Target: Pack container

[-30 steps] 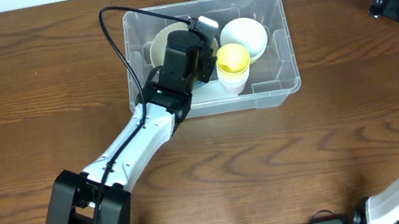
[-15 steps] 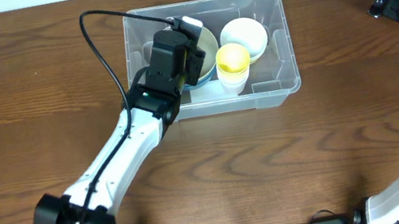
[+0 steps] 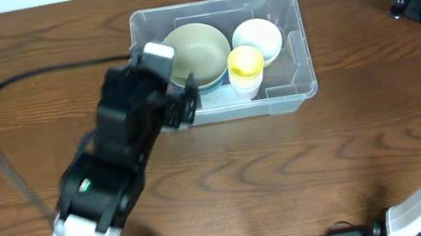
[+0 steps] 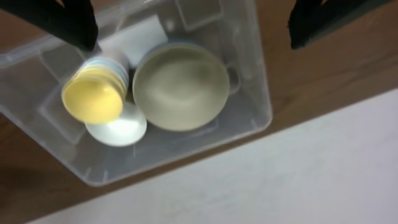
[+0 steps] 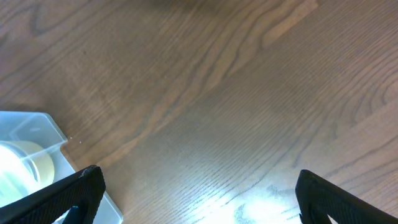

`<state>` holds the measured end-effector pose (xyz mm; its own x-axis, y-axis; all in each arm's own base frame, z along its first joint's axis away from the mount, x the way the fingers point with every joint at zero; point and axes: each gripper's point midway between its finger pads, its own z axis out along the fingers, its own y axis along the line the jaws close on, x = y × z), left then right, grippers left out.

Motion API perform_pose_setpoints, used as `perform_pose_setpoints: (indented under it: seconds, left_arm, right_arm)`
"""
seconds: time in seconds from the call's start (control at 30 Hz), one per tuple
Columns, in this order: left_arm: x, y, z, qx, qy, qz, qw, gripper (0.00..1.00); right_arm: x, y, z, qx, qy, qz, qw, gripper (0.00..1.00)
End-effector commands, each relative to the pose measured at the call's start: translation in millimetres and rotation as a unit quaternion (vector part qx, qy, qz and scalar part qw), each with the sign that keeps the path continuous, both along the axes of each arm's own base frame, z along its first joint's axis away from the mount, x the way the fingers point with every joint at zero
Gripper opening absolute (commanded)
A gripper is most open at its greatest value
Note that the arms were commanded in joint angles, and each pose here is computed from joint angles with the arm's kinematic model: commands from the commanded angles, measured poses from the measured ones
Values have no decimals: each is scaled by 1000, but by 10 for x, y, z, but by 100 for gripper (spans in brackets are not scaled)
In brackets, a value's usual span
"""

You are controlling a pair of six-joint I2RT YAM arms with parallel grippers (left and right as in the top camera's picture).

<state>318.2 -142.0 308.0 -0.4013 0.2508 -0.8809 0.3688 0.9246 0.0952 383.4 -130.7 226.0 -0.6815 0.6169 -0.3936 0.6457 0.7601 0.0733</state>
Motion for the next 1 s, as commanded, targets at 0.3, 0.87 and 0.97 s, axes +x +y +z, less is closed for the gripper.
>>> perform_pose_setpoints:
  seconds: [0.3, 0.87, 0.97]
  left_arm:
    - [-1002, 566, -153, 63, 66, -6, 996, 98]
    - [-2027, 1164, 57, -7, -24, 24, 999, 98]
    - [-2111, 1279, 87, -18, -47, 54, 997, 98]
  right_arm:
    - [-2, -22, 63, -5, -8, -7, 1000, 99]
    - [-2, -22, 63, -5, -8, -7, 1000, 99]
    - [-2, -22, 63, -5, -8, -7, 1000, 99]
